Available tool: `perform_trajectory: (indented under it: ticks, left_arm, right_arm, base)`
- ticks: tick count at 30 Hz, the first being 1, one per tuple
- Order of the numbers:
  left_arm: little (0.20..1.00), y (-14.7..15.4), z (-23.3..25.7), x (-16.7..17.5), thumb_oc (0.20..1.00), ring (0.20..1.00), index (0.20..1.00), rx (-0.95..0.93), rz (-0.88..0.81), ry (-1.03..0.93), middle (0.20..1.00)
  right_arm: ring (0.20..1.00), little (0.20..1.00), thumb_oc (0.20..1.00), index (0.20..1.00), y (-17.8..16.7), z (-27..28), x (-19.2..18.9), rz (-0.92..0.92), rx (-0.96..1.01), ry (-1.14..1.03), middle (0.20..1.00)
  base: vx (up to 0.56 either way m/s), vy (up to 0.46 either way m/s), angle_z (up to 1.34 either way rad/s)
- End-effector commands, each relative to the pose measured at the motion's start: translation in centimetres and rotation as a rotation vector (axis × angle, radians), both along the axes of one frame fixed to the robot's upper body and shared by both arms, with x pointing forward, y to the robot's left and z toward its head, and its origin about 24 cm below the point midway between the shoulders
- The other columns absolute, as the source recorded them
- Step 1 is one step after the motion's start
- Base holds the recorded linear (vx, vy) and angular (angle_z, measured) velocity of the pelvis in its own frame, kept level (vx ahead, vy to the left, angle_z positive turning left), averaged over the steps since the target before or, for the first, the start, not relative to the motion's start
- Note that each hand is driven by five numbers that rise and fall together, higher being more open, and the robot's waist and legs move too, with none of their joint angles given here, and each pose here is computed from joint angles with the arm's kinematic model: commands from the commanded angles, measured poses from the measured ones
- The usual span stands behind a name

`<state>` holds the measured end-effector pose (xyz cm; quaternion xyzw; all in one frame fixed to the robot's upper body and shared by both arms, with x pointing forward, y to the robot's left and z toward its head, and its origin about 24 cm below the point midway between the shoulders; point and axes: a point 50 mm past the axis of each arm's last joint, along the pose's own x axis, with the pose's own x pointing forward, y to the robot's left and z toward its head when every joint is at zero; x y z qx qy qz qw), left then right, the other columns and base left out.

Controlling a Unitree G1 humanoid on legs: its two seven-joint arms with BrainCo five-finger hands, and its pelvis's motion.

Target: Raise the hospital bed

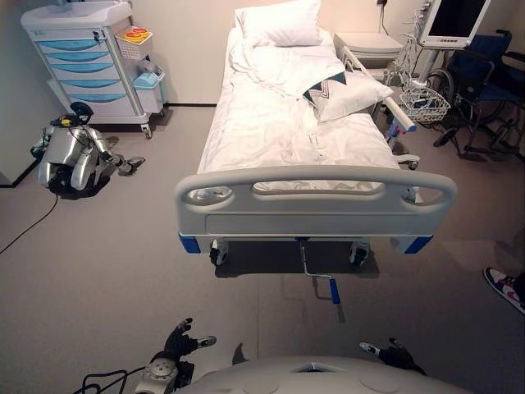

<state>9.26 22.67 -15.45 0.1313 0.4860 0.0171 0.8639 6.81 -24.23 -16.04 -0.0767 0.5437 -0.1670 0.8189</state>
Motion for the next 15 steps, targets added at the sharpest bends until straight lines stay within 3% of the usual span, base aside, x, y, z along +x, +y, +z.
perform_trajectory:
  ticks: [1,15]
  left_arm:
    - [1.0,-0.59,0.97,3.87,1.0,1.0,1.0,0.008,-0.009,-0.115,1.0]
    - [1.0,-0.68,0.6,3.02,1.0,1.0,1.0,0.004,-0.013,-0.084,1.0]
  right_arm:
    - [1.0,1.0,1.0,1.0,-0.21,0.7,2.94,-0.019,-0.019,-0.101,1.0]
    - [1.0,1.0,1.0,1.0,0.05,0.64,3.14,0.002,-0.01,-0.097,1.0]
  base:
    - [0.0,0.009,0.03]
    - [0.0,0.0,0.0]
